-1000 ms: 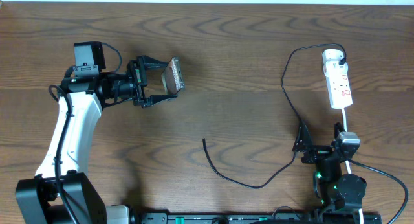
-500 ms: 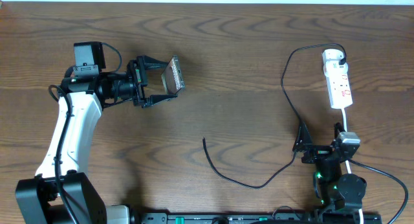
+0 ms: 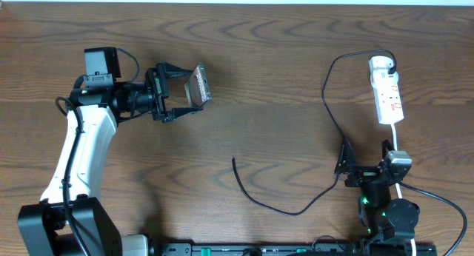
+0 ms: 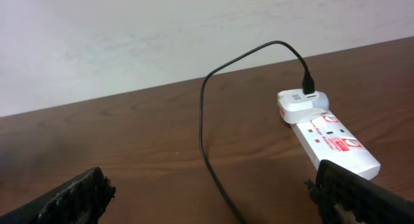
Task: Plug charger to phone and switch on socket
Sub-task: 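Move the right gripper toward the phone held by the left gripper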
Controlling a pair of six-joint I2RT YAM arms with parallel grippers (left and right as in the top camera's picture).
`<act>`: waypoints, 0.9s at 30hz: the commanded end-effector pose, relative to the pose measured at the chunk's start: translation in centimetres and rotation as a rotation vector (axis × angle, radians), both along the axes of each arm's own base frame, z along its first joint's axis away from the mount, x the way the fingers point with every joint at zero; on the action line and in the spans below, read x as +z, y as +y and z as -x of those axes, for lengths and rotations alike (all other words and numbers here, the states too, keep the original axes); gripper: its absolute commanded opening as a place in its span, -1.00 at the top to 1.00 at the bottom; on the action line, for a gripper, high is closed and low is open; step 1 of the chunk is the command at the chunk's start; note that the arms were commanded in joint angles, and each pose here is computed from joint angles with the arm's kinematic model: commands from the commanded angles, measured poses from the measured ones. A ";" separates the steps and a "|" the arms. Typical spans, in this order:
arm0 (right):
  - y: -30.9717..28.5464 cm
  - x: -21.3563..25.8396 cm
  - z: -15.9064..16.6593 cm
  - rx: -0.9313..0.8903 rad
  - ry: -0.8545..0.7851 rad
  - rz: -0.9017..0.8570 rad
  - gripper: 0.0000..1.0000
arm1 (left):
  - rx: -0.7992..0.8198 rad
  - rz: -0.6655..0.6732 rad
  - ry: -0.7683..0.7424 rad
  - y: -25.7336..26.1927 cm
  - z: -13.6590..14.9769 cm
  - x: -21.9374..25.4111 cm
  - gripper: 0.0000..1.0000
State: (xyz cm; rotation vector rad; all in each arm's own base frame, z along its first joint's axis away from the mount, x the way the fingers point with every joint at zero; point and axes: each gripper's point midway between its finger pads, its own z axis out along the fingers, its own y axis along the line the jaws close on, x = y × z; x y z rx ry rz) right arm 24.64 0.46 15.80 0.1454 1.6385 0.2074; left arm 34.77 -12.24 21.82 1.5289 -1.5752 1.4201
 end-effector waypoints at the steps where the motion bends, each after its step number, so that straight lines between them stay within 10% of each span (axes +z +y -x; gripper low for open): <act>1: 0.6 0.0 0.0 0.026 0.003 -0.054 -0.98 | -0.019 0.031 -0.048 -0.1 0.2 1.9 0.86; 15: 4.4 11.5 2.0 0.260 -0.132 -0.209 -0.99 | 0.002 -0.029 -0.055 0.0 -0.2 1.0 0.85; 27: 6.4 12.4 -3.9 0.306 0.570 -0.362 -0.99 | 0.010 -0.271 -0.055 -2.2 -0.5 -2.6 0.86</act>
